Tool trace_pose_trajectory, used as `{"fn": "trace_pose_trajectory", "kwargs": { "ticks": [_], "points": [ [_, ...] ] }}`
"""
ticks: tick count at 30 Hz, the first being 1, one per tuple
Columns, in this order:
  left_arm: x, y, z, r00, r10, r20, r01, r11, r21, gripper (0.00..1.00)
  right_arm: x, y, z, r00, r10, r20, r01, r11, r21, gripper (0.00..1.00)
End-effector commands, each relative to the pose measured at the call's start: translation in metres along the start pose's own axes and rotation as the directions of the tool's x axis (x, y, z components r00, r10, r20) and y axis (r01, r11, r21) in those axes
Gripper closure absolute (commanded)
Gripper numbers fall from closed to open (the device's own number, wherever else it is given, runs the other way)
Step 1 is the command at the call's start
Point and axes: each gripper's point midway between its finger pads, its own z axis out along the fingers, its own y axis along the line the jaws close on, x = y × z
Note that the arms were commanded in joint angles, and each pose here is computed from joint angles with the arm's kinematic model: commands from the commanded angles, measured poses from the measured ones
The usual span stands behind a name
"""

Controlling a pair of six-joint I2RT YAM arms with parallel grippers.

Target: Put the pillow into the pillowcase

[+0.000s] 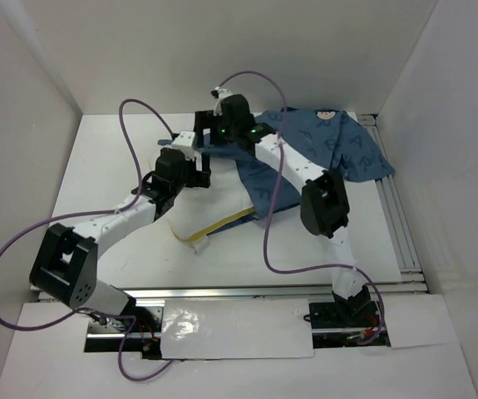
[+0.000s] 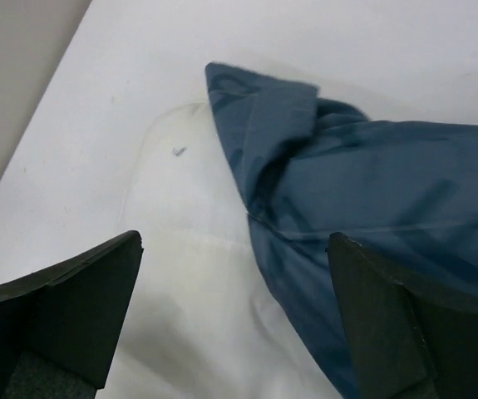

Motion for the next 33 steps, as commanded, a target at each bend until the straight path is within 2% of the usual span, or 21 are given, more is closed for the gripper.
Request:
{"fn": "trace_pose_trajectory", "kwargs": {
  "ticks": [1, 3, 5, 6, 7, 8, 9, 10, 13, 14, 16, 17, 21, 22, 23, 24, 25, 26, 28, 29, 33],
  "points": [
    [-0.008, 0.005, -0.029, 0.999, 0.040, 0.006, -0.039, 0.995, -0.091, 0.00, -0.084, -0.002, -0.081, 0.988, 0.013, 0.156, -0.018, 0.999, 0.029, 0.00],
    [0.007, -0.006, -0.048, 0.990, 0.132, -0.051, -0.136, 0.986, -0.092, 0.00, -0.101, -0.006, -0.110, 0.979, 0.011, 0.204, -0.025, 0.997, 0.067, 0.00],
    [0.025, -0.017, -0.061, 0.978, 0.173, -0.118, -0.181, 0.982, -0.062, 0.00, -0.100, -0.025, -0.130, 0.980, 0.026, 0.198, -0.052, 0.991, 0.127, 0.00],
    [0.046, -0.028, -0.068, 0.964, 0.205, -0.171, -0.213, 0.976, -0.033, 0.00, -0.111, -0.027, -0.152, 0.974, 0.013, 0.227, -0.051, 0.985, 0.162, 0.00],
    [0.054, -0.043, -0.077, 0.953, 0.253, -0.169, -0.253, 0.967, 0.019, 0.00, -0.102, -0.039, -0.170, 0.979, 0.018, 0.205, -0.062, 0.976, 0.211, 0.00],
    [0.067, -0.049, -0.079, 0.946, 0.272, -0.180, -0.268, 0.962, 0.043, 0.00, -0.083, -0.047, -0.165, 0.987, 0.034, 0.157, -0.070, 0.971, 0.229, 0.00],
    [0.074, -0.053, -0.083, 0.937, 0.305, -0.173, -0.298, 0.952, 0.067, 0.00, -0.086, -0.050, -0.188, 0.984, 0.035, 0.176, -0.079, 0.965, 0.250, 0.00],
    [0.091, -0.054, -0.083, 0.931, 0.320, -0.178, -0.311, 0.947, 0.076, 0.00, -0.050, -0.069, -0.189, 0.991, 0.062, 0.120, -0.095, 0.950, 0.296, 0.00],
    [0.104, -0.057, -0.089, 0.909, 0.378, -0.177, -0.371, 0.926, 0.070, 0.00, -0.031, -0.054, -0.220, 0.986, 0.058, 0.157, -0.095, 0.966, 0.242, 0.00],
    [0.108, -0.053, -0.089, 0.900, 0.393, -0.191, -0.392, 0.919, 0.044, 0.00, 0.010, -0.064, -0.220, 0.992, 0.089, 0.086, -0.108, 0.963, 0.246, 0.00],
    [0.106, -0.040, -0.085, 0.895, 0.395, -0.208, -0.412, 0.911, -0.039, 0.00, 0.026, -0.051, -0.241, 0.992, 0.099, 0.079, -0.113, 0.973, 0.201, 0.00],
    [0.107, -0.039, -0.085, 0.893, 0.389, -0.226, -0.410, 0.911, -0.054, 0.00, 0.055, -0.052, -0.242, 0.992, 0.125, 0.028, -0.128, 0.969, 0.210, 0.00],
    [0.131, -0.024, -0.075, 0.875, 0.372, -0.309, -0.425, 0.897, -0.122, 0.00, 0.090, -0.043, -0.263, 0.986, 0.164, -0.026, -0.154, 0.962, 0.225, 0.00],
    [0.132, -0.022, -0.072, 0.876, 0.358, -0.323, -0.420, 0.896, -0.146, 0.04, 0.093, -0.036, -0.269, 0.987, 0.158, -0.032, -0.148, 0.966, 0.214, 0.00],
    [0.144, -0.020, -0.067, 0.858, 0.364, -0.364, -0.441, 0.884, -0.155, 0.23, 0.105, -0.030, -0.272, 0.985, 0.160, -0.070, -0.142, 0.967, 0.214, 0.00],
    [0.147, -0.017, -0.065, 0.848, 0.359, -0.390, -0.450, 0.876, -0.173, 0.36, 0.113, -0.029, -0.274, 0.983, 0.159, -0.090, -0.136, 0.966, 0.219, 0.00],
    [0.157, -0.003, -0.079, 0.817, 0.326, -0.476, -0.478, 0.845, -0.242, 0.65, 0.115, -0.025, -0.277, 0.985, 0.138, -0.099, -0.114, 0.969, 0.219, 0.02],
    [0.135, -0.007, -0.077, 0.850, 0.284, -0.444, -0.448, 0.833, -0.325, 1.00, 0.132, -0.023, -0.276, 0.984, 0.114, -0.133, -0.081, 0.969, 0.232, 0.07],
    [0.121, -0.002, -0.082, 0.874, 0.268, -0.406, -0.444, 0.779, -0.442, 1.00, 0.140, -0.022, -0.275, 0.986, 0.081, -0.146, -0.042, 0.966, 0.257, 0.11],
    [0.113, -0.007, -0.080, 0.881, 0.255, -0.399, -0.431, 0.783, -0.449, 1.00, 0.155, -0.023, -0.271, 0.981, 0.061, -0.185, -0.005, 0.957, 0.289, 0.12],
    [0.094, -0.036, -0.073, 0.920, 0.176, -0.349, -0.314, 0.865, -0.391, 1.00, 0.179, -0.035, -0.259, 0.966, 0.040, -0.255, 0.077, 0.897, 0.435, 0.14]
  ]
}}
